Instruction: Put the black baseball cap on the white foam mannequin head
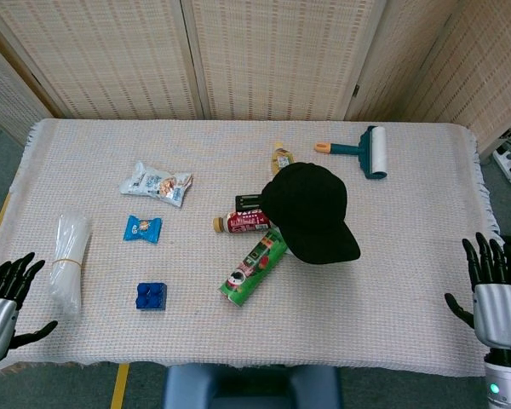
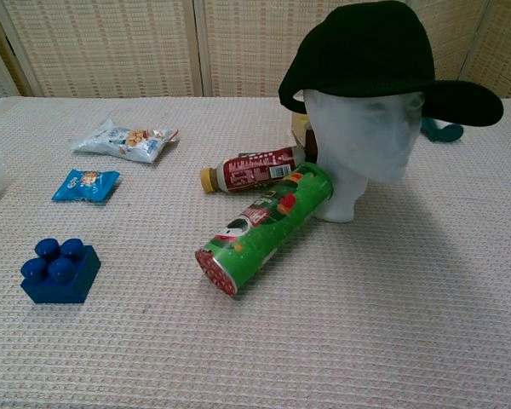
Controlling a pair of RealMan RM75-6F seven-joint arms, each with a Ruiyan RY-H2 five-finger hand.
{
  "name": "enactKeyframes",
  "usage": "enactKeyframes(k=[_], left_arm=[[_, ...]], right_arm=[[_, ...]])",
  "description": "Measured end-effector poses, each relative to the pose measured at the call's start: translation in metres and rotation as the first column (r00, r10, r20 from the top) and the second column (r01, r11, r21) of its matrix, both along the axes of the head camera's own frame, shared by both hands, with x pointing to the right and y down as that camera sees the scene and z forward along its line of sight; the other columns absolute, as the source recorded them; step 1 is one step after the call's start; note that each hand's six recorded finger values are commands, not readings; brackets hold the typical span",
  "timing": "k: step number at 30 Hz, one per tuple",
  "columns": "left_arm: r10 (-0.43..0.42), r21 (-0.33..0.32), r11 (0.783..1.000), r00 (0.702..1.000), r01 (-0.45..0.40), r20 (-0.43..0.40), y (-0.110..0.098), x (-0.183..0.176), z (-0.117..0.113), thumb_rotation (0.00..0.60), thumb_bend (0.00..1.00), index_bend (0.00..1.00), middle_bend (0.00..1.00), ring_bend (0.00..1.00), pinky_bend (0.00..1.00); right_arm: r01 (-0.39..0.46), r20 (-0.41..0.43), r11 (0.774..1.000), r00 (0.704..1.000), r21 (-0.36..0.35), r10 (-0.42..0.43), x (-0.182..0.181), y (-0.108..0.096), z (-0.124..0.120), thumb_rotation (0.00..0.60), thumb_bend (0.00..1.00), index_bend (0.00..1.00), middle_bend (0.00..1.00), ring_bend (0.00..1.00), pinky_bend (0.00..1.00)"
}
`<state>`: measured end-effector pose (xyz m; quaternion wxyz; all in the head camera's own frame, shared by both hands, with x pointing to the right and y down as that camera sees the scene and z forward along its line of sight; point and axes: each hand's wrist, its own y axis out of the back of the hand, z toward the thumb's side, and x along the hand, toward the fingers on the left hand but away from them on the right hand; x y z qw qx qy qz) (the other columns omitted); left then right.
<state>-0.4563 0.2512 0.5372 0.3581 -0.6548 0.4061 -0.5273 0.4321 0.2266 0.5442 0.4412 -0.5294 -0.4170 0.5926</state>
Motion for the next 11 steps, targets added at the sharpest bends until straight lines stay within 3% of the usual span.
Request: enactKeyframes(k=[3,11], left_arm=[[-0.002,0.000,1.000,1.000,0.002,0.011,0.000,0.000,0.004,0.600,0.13,0.02,0.00,0.00,0.03],[0.017,0.000,1.000,0.999,-0.017,0.042,0.002,0.002,0.009,0.600,0.13,0.02,0.00,0.00,0.03]], right_arm=[[-0.013,-0.017,0.999,1.000,-0.041,0.012,0.014,0.006,-0.004,0.600,0.11,0.00,0.00,0.00,0.00],[-0.005,0.007,0.999,1.000,-0.050,0.005,0.016,0.009,-0.018,0.600,0.11,0.00,0.00,0.00,0.00]])
